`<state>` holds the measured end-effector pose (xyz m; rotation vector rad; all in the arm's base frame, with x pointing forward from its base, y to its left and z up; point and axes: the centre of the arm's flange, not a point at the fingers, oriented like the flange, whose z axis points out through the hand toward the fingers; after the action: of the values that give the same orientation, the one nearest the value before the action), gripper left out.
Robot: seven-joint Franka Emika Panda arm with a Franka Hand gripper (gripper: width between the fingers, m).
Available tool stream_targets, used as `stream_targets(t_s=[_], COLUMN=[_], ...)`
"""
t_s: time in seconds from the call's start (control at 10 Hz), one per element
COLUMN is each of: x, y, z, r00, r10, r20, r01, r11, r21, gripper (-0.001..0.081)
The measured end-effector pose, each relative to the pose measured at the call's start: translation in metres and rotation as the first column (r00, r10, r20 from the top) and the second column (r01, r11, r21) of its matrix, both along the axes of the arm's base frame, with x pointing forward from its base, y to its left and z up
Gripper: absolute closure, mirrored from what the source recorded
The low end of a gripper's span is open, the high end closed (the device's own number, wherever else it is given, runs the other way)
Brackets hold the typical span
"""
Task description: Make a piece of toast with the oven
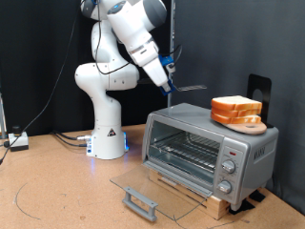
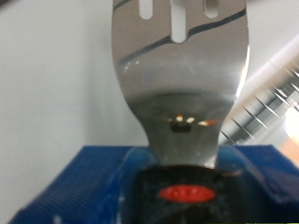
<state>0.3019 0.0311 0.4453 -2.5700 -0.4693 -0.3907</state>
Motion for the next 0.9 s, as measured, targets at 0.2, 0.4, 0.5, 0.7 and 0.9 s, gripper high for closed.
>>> stream_targets(t_s=[0.2,0.4,0.5,0.7,0.9], x=[0.010,0.018,0.022,0.032,0.031], y=[-0.029,-0.054,-0.067,-0.088,-0.084], z=[-0.006,-0.012,-0.015,-0.021,-0.025], r00=[0.997,0.994,0.993,0.989,0.993], r10=[-0.077,-0.103,-0.113,-0.147,-0.121], r20=[0.009,0.028,0.031,0.001,-0.003], r01=[0.078,0.105,0.115,0.147,0.120], r11=[0.996,0.992,0.991,0.988,0.991], r21=[-0.053,-0.073,-0.065,-0.044,-0.065], gripper=[0.0411,0.0411,0.0411,0.0411,0.0411])
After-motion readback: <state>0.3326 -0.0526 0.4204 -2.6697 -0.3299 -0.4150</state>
